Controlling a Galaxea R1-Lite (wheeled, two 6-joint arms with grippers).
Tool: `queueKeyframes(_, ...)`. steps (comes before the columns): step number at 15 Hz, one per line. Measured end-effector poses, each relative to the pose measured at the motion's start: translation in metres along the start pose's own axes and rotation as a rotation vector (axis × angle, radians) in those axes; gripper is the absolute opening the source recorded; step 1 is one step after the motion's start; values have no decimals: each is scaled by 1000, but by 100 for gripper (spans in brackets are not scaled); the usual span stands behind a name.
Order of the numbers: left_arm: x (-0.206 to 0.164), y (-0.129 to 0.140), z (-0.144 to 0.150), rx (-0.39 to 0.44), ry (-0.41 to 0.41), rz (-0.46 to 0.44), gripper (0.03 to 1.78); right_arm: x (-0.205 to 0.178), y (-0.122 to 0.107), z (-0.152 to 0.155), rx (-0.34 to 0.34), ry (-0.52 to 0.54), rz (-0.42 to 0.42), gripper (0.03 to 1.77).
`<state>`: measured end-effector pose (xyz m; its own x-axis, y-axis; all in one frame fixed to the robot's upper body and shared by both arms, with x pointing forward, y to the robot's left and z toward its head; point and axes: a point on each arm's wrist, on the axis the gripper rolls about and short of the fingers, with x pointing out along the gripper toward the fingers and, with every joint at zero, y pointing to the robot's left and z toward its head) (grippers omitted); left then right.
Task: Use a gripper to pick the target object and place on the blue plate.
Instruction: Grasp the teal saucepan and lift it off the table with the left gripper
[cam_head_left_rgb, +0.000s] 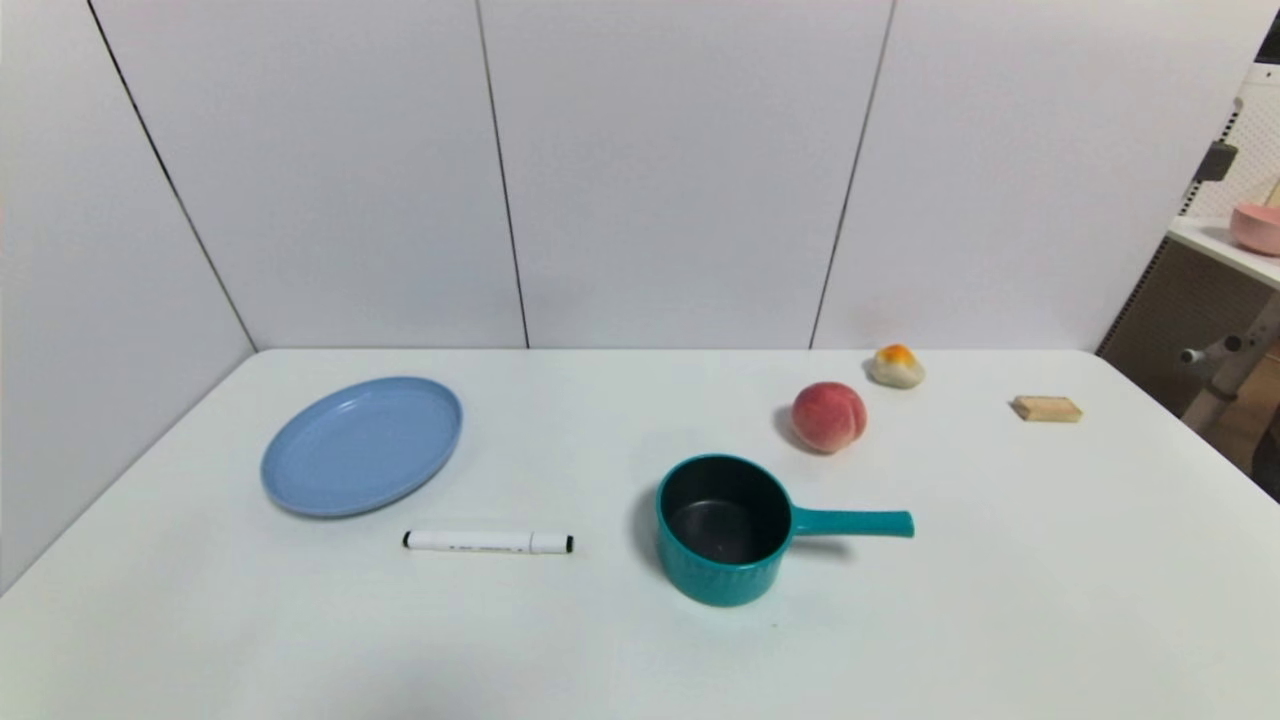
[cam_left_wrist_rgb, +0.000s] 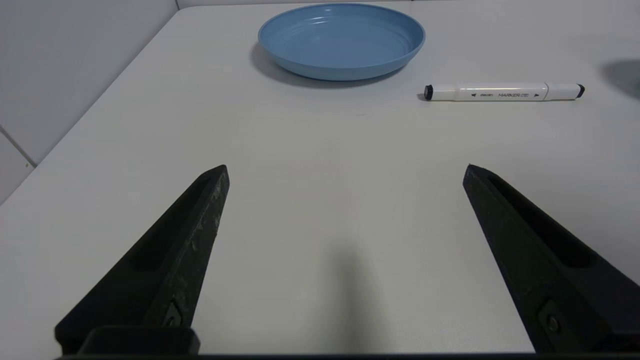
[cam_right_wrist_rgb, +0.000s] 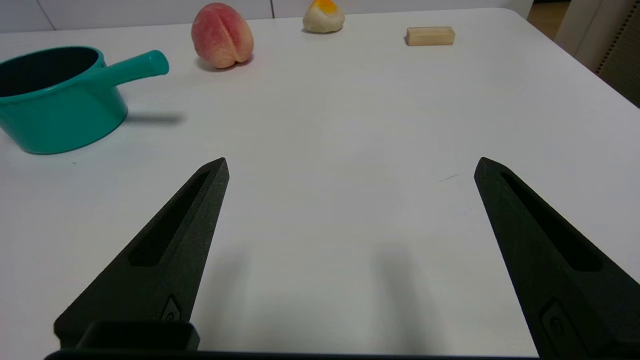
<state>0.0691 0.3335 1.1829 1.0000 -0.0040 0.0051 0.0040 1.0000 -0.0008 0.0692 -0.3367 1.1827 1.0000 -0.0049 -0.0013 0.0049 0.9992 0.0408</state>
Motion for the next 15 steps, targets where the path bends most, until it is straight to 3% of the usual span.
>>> queueKeyframes(15,0,0,1,-1,5,6,169,0,0,0,0,0,0,170)
